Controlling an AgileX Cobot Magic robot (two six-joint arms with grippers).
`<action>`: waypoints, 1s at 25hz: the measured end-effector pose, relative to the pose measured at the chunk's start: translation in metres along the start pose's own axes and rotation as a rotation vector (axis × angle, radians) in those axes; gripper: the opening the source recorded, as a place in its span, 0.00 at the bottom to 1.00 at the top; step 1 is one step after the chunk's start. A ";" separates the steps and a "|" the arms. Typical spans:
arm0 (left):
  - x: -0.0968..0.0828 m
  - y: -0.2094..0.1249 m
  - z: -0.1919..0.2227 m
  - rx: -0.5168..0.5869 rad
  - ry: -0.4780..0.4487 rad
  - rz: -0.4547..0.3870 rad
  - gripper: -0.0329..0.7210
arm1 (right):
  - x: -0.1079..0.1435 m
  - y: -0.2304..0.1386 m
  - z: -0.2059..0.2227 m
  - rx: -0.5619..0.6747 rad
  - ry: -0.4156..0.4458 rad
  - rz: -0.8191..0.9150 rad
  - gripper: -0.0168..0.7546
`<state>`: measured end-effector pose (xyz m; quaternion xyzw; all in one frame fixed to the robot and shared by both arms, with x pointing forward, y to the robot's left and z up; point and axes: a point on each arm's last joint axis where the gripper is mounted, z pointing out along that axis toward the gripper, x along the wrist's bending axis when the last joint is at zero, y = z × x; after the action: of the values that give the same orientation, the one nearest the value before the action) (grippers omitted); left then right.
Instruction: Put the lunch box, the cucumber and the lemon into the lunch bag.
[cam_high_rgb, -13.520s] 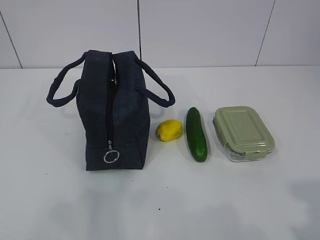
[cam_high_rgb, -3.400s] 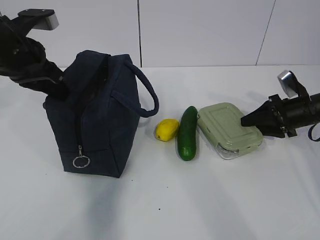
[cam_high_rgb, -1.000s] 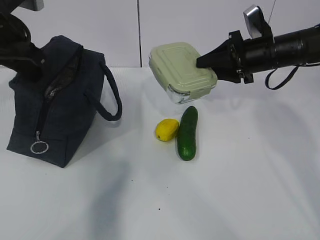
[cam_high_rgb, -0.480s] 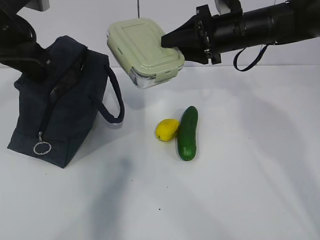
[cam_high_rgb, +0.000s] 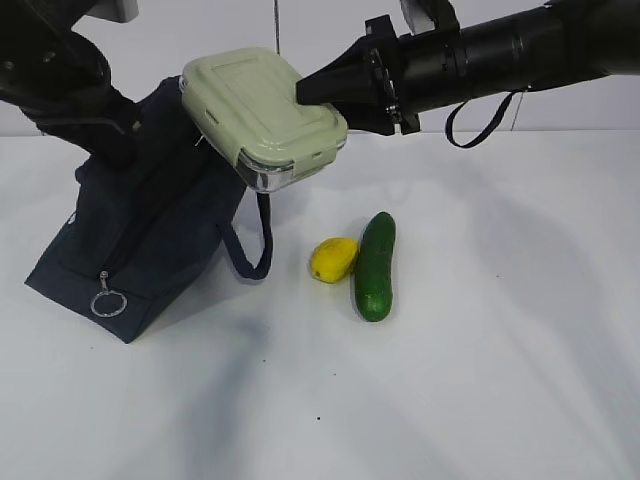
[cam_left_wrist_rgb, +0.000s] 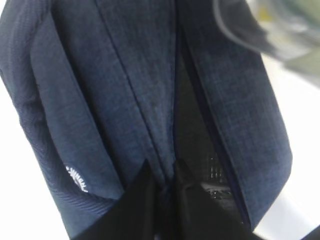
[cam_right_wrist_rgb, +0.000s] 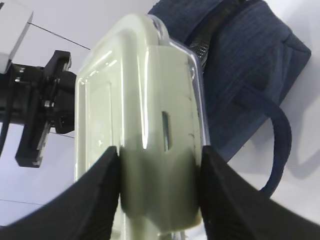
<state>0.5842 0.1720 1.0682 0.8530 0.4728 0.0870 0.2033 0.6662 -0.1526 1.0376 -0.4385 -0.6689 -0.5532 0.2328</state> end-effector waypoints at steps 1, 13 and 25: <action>-0.002 0.001 0.000 -0.004 -0.009 -0.002 0.06 | 0.000 0.000 0.000 0.004 -0.004 -0.002 0.48; -0.009 0.003 0.000 -0.030 -0.078 -0.050 0.06 | -0.035 -0.014 0.013 0.080 -0.049 0.039 0.48; -0.023 0.005 0.002 -0.030 -0.120 -0.040 0.06 | -0.060 -0.029 0.031 0.130 -0.052 0.095 0.48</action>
<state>0.5764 0.1494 1.0700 0.8439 0.4753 0.0388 0.2458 0.6773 -0.1427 0.9652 -0.4678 -0.6879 -0.4853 0.2691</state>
